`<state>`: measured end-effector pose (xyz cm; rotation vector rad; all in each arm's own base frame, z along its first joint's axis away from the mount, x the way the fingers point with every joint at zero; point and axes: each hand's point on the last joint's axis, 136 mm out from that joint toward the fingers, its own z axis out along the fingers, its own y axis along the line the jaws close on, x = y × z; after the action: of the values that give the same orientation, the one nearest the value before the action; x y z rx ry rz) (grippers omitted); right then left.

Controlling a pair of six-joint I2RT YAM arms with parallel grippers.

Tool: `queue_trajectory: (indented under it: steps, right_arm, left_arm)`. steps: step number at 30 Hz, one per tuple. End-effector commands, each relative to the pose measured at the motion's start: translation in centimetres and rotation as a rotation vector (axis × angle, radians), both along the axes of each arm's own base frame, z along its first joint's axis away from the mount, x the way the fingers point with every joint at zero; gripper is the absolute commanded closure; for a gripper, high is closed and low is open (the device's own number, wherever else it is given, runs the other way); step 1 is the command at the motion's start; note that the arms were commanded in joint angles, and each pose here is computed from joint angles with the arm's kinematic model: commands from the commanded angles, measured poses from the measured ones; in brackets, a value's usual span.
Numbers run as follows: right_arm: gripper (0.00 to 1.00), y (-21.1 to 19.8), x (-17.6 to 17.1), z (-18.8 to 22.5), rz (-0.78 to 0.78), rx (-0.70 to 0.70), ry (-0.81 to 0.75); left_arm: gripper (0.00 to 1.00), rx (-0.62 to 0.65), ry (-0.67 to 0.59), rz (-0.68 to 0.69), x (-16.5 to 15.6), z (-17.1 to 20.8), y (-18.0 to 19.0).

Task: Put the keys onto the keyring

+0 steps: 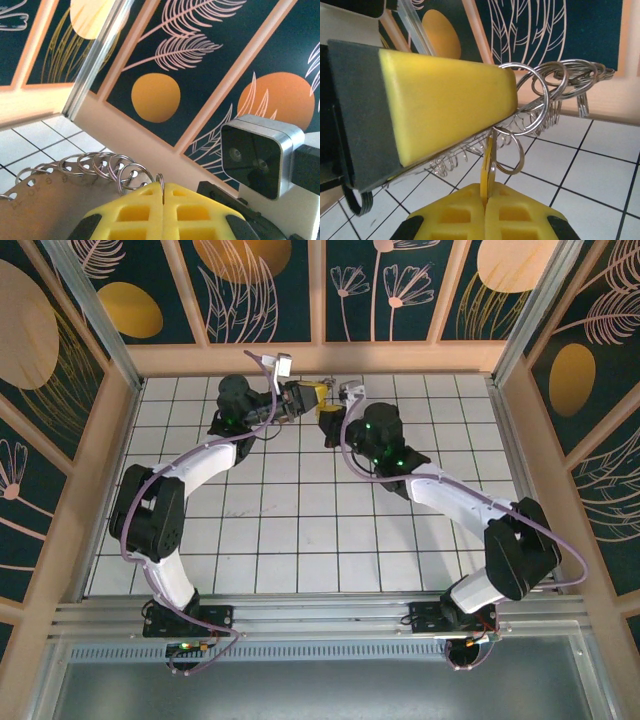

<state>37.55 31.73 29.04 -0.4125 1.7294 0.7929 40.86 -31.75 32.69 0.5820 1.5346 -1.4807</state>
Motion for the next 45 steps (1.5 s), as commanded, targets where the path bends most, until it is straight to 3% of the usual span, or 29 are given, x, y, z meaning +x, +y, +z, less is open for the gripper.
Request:
queue_trajectory:
  steps: [1,6,16,22,31,39,45]
  right_arm:
    - [1.00,2.7,-1.0,3.7,0.061,0.008,-0.103]
    - [1.00,4.3,-2.7,3.7,0.177,0.008,-0.126]
    - [1.00,1.8,-2.3,2.2,0.122,0.018,-0.084]
    - [0.75,-0.1,-2.7,1.7,0.097,0.046,-0.062]
    - [0.61,-4.8,-4.5,1.9,0.083,0.131,-0.040]
    - [0.59,-9.2,-3.7,4.8,0.038,0.259,-0.068]
    - [0.68,-9.4,-1.5,5.4,0.054,0.300,-0.043]
  left_arm:
    - [1.00,0.010,-0.036,-0.050,-1.5,0.0,-1.1]
    - [1.00,0.010,-0.028,-0.052,-1.3,-0.4,-1.5]
    - [1.00,-0.019,-0.020,-0.039,-1.2,-0.2,-1.3]
    - [1.00,-0.022,-0.020,-0.039,-1.3,-0.2,-1.3]
    - [1.00,-0.023,-0.024,-0.053,-1.4,-0.2,-1.4]
    - [1.00,-0.027,-0.023,-0.067,-1.6,-0.2,-1.5]
    - [1.00,-0.024,-0.029,-0.081,-1.9,-0.2,-1.5]
